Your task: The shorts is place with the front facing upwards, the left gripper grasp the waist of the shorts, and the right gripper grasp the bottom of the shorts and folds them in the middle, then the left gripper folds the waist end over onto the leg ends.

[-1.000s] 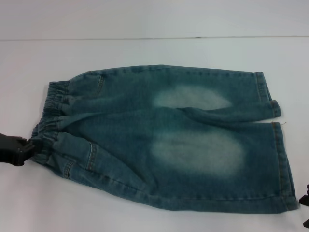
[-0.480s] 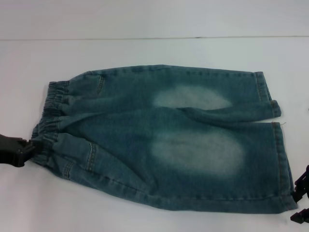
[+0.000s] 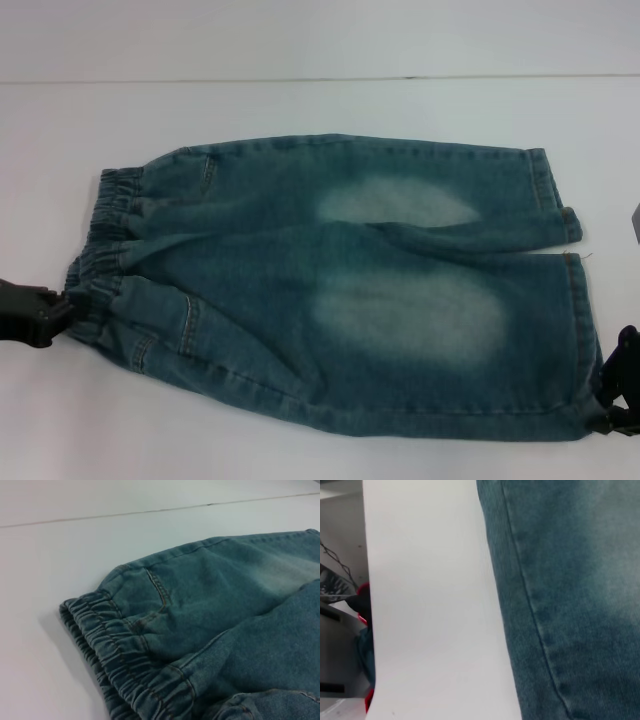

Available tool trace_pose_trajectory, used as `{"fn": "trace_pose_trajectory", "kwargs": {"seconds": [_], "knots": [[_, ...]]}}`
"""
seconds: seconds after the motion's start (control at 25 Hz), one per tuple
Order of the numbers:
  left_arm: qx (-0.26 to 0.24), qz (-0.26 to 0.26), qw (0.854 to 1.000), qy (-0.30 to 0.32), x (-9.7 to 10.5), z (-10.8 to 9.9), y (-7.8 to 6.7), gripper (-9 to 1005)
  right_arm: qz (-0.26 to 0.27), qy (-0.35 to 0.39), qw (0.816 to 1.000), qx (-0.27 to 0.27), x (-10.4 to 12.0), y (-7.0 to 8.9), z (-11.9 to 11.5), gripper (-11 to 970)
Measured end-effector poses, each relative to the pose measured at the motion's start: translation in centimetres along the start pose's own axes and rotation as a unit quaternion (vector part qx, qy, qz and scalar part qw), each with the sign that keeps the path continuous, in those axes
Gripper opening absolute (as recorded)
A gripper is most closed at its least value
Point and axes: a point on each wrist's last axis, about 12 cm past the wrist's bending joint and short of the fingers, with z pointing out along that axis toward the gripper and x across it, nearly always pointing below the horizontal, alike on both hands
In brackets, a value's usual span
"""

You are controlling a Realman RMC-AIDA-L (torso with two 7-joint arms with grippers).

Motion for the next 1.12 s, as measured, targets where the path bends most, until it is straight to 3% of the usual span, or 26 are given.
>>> {"fn": "trace_pose_trajectory", "kwargs": {"seconds": [0.32, 0.76, 1.12], "knots": [[-0.001, -0.004, 1.0, 0.0, 0.3, -0.1, 0.0, 57, -0.003, 0.01, 1.0, 0.0, -0.1, 0.0, 0.4, 60], [-0.003, -0.016, 1.0, -0.021, 0.4, -0.7, 0.1, 57, -0.014, -0.025, 0.999, 0.035, 0.0, 0.3, -1.1, 7], [0.006, 0.006, 0.997, -0.082, -2.2, -1.1, -0.2, 57, -0.038, -0.081, 0.991, 0.104, -0.3, -0.7, -4.3, 7]]}}
